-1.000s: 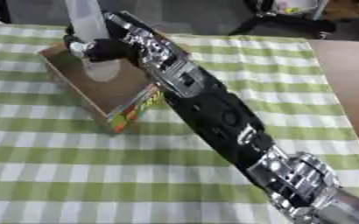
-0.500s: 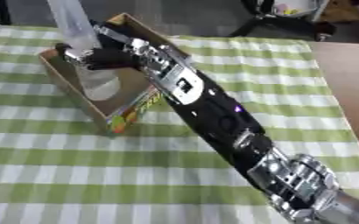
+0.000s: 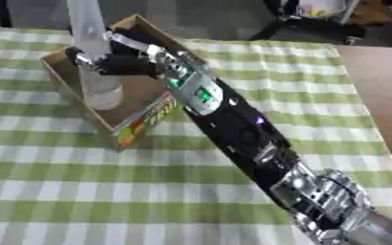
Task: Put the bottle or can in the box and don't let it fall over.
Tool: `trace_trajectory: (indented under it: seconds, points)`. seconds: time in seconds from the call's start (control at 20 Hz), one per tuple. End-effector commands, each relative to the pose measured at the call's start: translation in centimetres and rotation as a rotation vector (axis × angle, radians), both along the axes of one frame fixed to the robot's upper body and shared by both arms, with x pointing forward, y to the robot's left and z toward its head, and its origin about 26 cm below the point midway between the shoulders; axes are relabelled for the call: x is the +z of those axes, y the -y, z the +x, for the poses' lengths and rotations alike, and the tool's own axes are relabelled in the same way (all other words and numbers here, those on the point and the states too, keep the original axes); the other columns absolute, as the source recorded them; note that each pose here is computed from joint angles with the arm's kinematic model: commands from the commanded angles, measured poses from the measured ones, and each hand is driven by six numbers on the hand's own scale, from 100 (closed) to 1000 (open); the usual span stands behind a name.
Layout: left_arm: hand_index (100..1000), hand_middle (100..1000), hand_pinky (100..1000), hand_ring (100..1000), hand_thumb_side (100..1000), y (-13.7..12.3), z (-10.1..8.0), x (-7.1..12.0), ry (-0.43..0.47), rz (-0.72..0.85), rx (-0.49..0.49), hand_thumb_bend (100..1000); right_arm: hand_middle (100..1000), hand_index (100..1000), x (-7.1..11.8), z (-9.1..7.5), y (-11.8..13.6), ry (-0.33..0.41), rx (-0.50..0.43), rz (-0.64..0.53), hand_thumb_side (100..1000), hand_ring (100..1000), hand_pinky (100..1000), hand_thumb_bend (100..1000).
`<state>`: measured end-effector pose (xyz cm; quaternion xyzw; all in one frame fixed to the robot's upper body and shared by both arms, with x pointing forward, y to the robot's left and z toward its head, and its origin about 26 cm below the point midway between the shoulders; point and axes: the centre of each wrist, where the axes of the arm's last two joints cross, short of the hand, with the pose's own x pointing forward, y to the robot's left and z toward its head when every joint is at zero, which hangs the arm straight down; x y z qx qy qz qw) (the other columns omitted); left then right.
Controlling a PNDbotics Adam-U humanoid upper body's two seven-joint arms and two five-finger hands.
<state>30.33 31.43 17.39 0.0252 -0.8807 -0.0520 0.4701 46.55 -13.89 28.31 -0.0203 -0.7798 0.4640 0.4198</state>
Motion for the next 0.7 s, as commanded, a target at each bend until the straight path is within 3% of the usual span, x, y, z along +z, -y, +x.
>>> trace_trajectory:
  seconds: [0.05, 0.35, 0.7]
  points:
    - [857, 944, 945, 840, 851, -0.29, -0.19, 0.89, 0.024, 0.032, 0.000, 116, 1000, 1000, 1.35, -0.10, 0.26, 0.032, -0.005, -0.035, 100, 1000, 1000, 100]
    - [857, 935, 944, 839, 850, -0.31, -0.19, 0.89, 0.023, 0.032, 0.000, 117, 1000, 1000, 1.62, -0.22, 0.29, 0.010, 0.021, -0.057, 129, 1000, 1000, 100]
    - [857, 934, 945, 839, 850, -0.44, -0.26, 0.77, 0.019, 0.032, 0.007, 117, 1000, 1000, 2.09, -0.40, 0.93, -0.002, 0.014, -0.014, 337, 1000, 1000, 100]
